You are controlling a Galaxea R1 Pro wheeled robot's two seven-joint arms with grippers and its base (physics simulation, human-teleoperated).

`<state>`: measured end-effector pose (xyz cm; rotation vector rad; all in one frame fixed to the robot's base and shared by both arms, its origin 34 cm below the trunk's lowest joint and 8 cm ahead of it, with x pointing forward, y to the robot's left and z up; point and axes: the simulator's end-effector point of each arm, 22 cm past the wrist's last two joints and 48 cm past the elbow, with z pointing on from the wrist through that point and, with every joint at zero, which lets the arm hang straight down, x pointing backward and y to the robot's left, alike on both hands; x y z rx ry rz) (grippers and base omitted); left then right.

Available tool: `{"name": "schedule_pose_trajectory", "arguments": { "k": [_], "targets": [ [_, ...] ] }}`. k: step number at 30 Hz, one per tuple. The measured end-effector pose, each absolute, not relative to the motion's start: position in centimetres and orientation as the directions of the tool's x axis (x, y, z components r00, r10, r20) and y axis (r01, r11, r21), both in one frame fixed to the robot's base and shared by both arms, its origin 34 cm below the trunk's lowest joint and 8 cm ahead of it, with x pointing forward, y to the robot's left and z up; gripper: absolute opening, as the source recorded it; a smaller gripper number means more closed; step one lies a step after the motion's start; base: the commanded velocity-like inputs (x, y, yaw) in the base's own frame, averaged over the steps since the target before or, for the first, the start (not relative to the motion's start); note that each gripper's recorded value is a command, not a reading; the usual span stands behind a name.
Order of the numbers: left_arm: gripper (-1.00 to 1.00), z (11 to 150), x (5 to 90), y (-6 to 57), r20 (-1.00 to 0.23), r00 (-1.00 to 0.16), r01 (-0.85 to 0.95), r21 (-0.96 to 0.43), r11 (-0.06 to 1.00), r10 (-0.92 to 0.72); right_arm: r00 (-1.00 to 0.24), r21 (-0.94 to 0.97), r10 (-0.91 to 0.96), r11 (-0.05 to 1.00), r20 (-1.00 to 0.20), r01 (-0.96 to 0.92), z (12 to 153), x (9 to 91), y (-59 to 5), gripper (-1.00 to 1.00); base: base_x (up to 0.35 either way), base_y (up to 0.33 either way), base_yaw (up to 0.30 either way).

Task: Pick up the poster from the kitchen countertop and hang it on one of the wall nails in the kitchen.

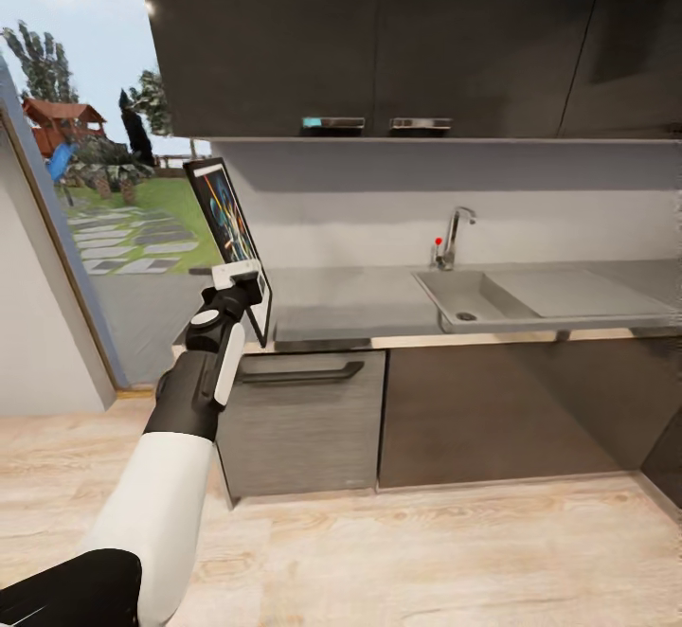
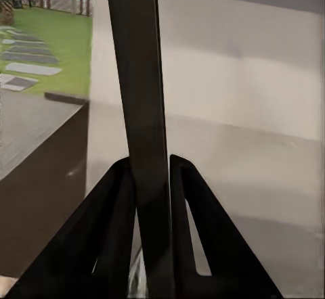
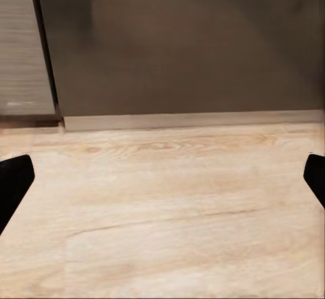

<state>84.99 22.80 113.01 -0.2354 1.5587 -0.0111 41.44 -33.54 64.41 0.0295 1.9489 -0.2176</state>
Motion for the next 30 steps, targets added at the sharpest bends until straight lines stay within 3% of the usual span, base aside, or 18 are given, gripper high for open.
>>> {"name": "schedule_pose_trajectory", "arguments": {
  "k": [23, 30],
  "targets": [
    [-1.0, 113.4, 84.9, 22.7, -0.987, 0.025, -0.137, -0.16, 0.978, -0.158, -0.377, -0.139, -0.083, 0.983, -0.923, 0.123, 64.6, 41.6, -33.6, 1.0, -0.339, 0.0, 0.0],
    [-1.0, 114.7, 84.3, 19.8, -0.993, 0.016, -0.068, -0.119, 0.991, -0.119, -0.372, -0.141, -0.087, 0.983, -0.924, 0.119, 64.8, 41.7, -33.6, 1.0, -0.094, 0.0, 0.0]
  ]
}}
